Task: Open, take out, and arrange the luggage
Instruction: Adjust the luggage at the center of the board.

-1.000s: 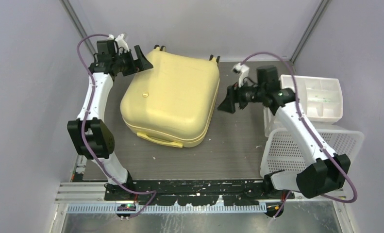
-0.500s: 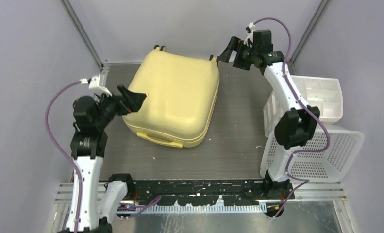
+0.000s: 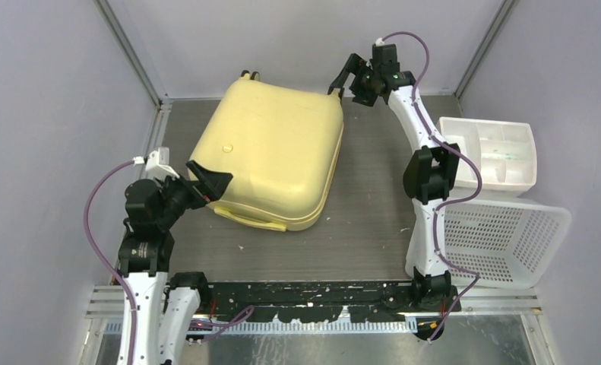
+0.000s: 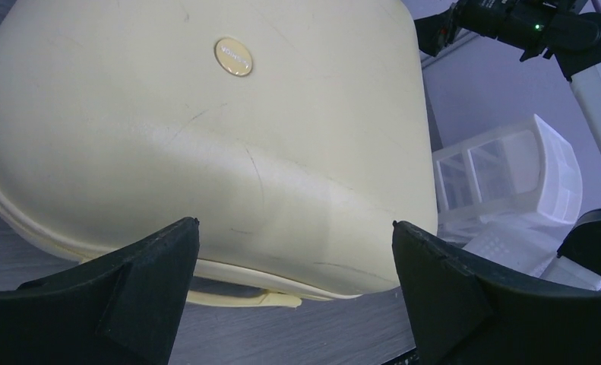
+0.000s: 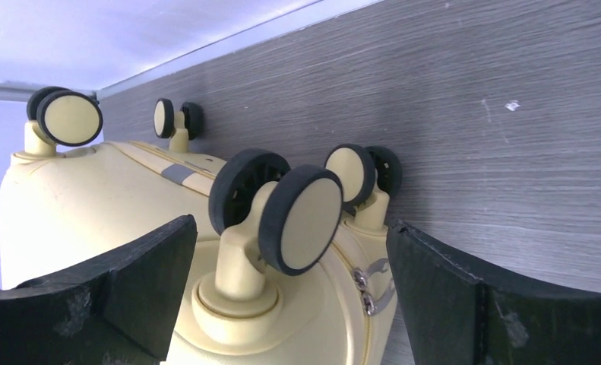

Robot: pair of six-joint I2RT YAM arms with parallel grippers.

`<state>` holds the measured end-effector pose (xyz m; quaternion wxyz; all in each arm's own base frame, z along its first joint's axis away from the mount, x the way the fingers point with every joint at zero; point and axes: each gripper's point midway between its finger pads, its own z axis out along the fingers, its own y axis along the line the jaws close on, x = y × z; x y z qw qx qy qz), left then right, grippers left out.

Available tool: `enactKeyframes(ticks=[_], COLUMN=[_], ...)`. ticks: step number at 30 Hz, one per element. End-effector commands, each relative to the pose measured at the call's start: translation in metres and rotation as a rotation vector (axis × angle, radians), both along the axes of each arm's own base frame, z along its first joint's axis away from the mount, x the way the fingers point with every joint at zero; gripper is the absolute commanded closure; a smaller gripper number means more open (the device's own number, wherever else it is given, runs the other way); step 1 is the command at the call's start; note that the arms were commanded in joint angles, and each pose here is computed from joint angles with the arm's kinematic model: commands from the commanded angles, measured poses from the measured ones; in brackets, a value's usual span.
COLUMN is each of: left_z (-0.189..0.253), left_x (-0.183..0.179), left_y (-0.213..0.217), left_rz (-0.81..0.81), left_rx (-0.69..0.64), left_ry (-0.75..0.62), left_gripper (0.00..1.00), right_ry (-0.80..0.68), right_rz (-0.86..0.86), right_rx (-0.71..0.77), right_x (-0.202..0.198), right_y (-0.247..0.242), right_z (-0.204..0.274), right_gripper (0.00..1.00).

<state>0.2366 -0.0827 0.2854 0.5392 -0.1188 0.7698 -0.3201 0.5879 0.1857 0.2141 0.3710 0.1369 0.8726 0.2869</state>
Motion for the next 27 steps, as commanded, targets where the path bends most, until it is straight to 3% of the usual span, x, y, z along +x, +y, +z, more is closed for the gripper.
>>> enactKeyframes(ticks=[1, 4, 19, 27], left_z=[-0.006, -0.018, -0.032, -0.051], left_x=[-0.017, -0.024, -0.059, -0.054], left_y=[-0.001, -0.003, -0.008, -0.001], left_rz=[-0.007, -0.003, 0.029, 0.102], left_rx=[0.003, -0.029, -0.141, -0.189], left_ry=[0.021, 0.049, 0.099, 0.16], left_gripper=[0.01, 0.01, 0.01, 0.01], right_ry=[-0.048, -0.039, -0.104, -0.103], right_rz=[0.026, 0.032, -0.06, -0.158], right_rx=[-0.004, -0.038, -0.157, -0.163], right_x=[0.003, 0.005, 0.007, -0.017], right_y=[0.022, 0.025, -0.004, -0.036], right_z=[0.015, 0.002, 0.014, 0.022], right_gripper=[0.0, 0.03, 0.52, 0.69])
